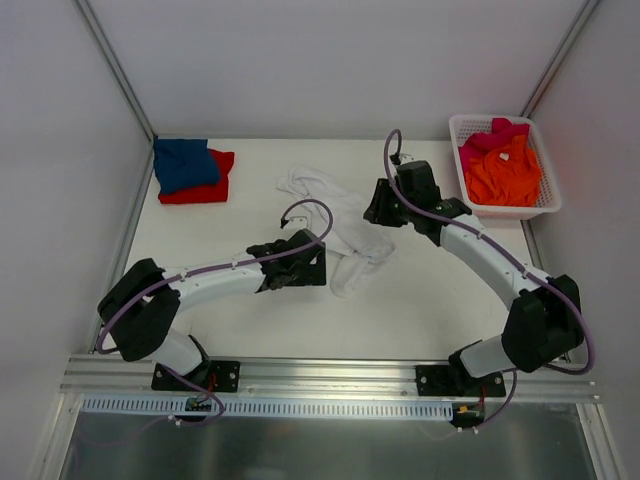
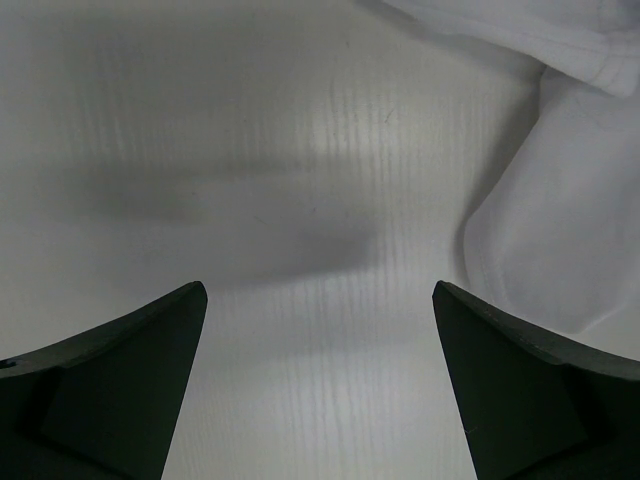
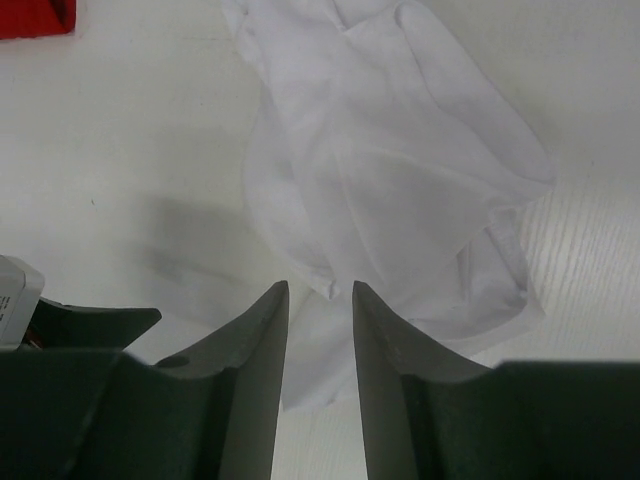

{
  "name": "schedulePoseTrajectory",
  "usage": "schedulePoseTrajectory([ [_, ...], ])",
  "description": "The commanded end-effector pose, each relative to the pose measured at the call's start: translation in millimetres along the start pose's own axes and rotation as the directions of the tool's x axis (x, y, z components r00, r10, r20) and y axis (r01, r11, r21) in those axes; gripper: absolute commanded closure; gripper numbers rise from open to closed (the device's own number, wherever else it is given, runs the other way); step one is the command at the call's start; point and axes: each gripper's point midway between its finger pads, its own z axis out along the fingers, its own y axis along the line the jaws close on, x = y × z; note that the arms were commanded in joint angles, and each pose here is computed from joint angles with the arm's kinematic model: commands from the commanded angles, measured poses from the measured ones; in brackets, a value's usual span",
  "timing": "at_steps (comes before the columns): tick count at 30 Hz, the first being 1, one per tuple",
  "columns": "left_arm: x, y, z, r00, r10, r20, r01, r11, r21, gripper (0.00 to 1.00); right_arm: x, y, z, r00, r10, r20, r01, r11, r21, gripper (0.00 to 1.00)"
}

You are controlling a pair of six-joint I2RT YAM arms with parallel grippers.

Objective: Fold and stack the t-shirts
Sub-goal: Move the tshirt to the center of the board, then flatten the tshirt out

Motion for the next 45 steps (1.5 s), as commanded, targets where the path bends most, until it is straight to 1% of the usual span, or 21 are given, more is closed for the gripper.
schedulePoseTrajectory([
  [1, -24, -28, -10, 0.997, -0.041, 0.058, 0.036, 0.997, 0.073, 0.02, 0, 13, -10, 0.998, 0.016, 0.053, -0.013, 0.999, -0.047, 0.66],
  [4, -27, -28, -12, 0.997, -0.039, 0.071, 0.034, 0.997, 0.075, 0.02, 14, 9, -11, 0.998, 0.019, 0.052, -0.017, 0.999, -0.035, 0.66],
  [5, -29, -29, -16, 0.996, -0.042, 0.077, 0.036, 0.996, 0.083, 0.02, 25, 3, -8, 0.999, 0.018, 0.035, -0.017, 1.000, -0.018, 0.66],
  [6, -28, -27, -17, 0.996, -0.041, 0.080, 0.035, 0.996, 0.082, 0.02, 25, 3, -8, 0.998, 0.020, 0.054, -0.019, 1.000, -0.019, 0.66],
  [8, -32, -26, -21, 0.994, -0.049, 0.097, 0.040, 0.995, 0.087, 0.02, 33, 0, -5, 0.998, 0.026, 0.054, -0.025, 1.000, -0.016, 0.66],
  [13, -37, -20, -29, 0.990, -0.052, 0.129, 0.041, 0.995, 0.087, 0.01, 58, -9, 15, 1.000, 0.029, 0.006, -0.029, 1.000, -0.003, 0.66],
  [26, -37, -16, -34, 0.989, -0.046, 0.138, 0.034, 0.996, 0.088, 0.01, 77, -13, 41, 0.998, 0.044, -0.034, -0.044, 0.999, 0.000, 0.66],
  [30, -37, -15, -35, 0.989, -0.045, 0.141, 0.033, 0.996, 0.082, 0.01, 86, -16, 42, 0.997, 0.052, -0.048, -0.052, 0.999, 0.010, 0.66],
  [37, -37, -16, -33, 0.990, -0.042, 0.135, 0.031, 0.996, 0.083, 0.01, 88, -17, 37, 0.998, 0.055, -0.040, -0.054, 0.998, 0.011, 0.65],
  [42, -38, -18, -34, 0.990, -0.043, 0.137, 0.031, 0.996, 0.089, 0.01, 86, -15, 39, 0.998, 0.053, -0.029, -0.053, 0.999, 0.006, 0.69],
  [45, -38, -16, -35, 0.989, -0.042, 0.139, 0.030, 0.996, 0.089, 0.01, 86, -14, 44, 0.998, 0.058, -0.029, -0.058, 0.998, -0.005, 0.75],
])
